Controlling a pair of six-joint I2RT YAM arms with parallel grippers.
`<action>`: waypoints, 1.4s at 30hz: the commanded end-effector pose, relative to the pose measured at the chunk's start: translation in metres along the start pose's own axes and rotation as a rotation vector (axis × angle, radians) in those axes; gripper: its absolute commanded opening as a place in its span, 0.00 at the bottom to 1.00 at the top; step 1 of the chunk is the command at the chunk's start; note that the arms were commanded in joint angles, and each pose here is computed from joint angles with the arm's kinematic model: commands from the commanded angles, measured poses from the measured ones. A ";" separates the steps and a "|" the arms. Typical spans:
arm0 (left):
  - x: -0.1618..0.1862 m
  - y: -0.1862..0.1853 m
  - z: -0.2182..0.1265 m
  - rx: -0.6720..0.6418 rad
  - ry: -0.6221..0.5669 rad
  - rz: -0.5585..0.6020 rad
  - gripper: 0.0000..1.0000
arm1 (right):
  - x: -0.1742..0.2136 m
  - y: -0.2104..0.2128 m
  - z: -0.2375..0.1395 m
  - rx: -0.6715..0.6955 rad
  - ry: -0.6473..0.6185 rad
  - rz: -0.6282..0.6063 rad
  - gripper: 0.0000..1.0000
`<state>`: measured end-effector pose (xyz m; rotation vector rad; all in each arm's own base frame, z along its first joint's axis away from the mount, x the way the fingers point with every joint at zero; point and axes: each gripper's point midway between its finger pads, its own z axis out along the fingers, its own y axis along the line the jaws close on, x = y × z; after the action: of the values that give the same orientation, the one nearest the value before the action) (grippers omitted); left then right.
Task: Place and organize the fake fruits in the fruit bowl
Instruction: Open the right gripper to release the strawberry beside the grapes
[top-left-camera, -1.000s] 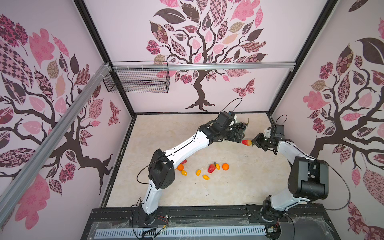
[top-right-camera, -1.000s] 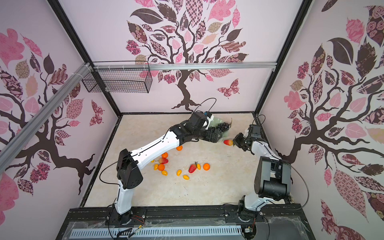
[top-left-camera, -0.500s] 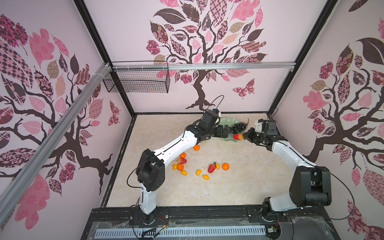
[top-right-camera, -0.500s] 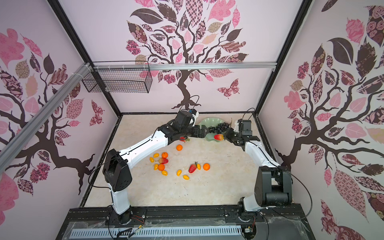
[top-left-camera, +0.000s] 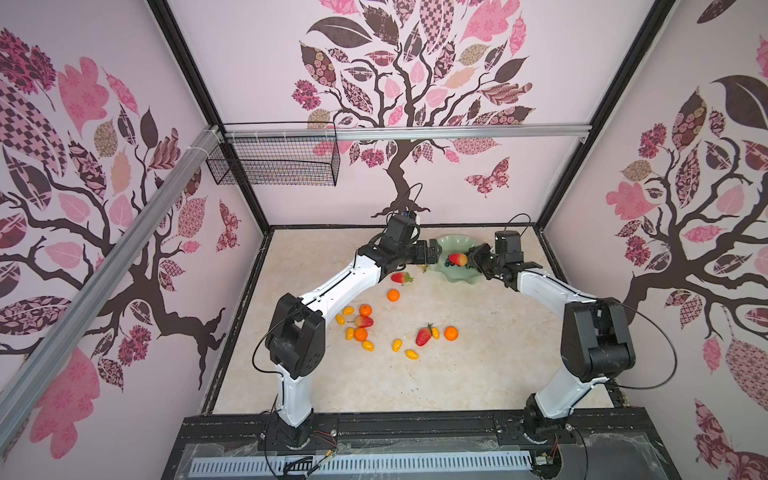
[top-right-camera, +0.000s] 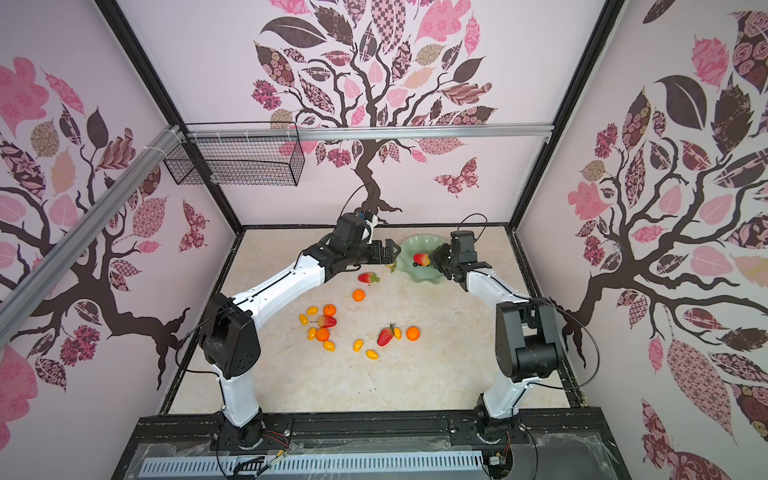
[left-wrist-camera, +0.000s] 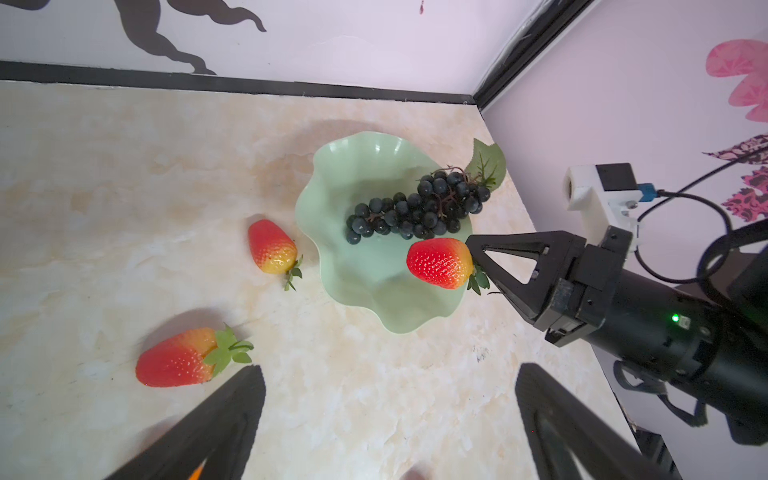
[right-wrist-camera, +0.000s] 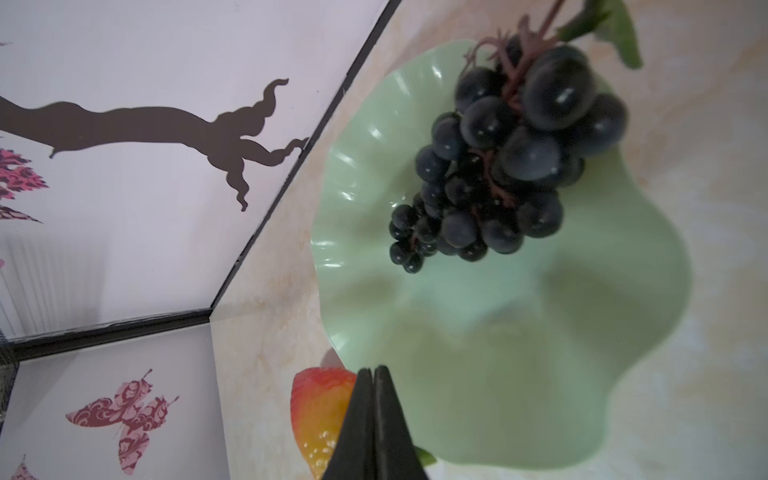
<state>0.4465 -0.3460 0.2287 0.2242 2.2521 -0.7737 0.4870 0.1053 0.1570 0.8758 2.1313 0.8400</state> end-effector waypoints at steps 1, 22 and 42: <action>-0.017 0.002 0.008 0.002 -0.033 0.004 0.99 | -0.022 0.021 0.018 -0.023 -0.114 0.137 0.00; -0.035 0.050 0.016 0.011 -0.025 -0.014 0.99 | -0.039 0.004 0.098 0.034 -0.230 0.329 0.00; -0.038 0.044 0.009 0.032 -0.032 -0.024 0.99 | -0.023 -0.023 0.131 0.146 -0.202 0.314 0.15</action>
<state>0.4935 -0.3097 0.2101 0.1820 2.2675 -0.7988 0.5913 0.1125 0.0912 1.3221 1.8916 0.7521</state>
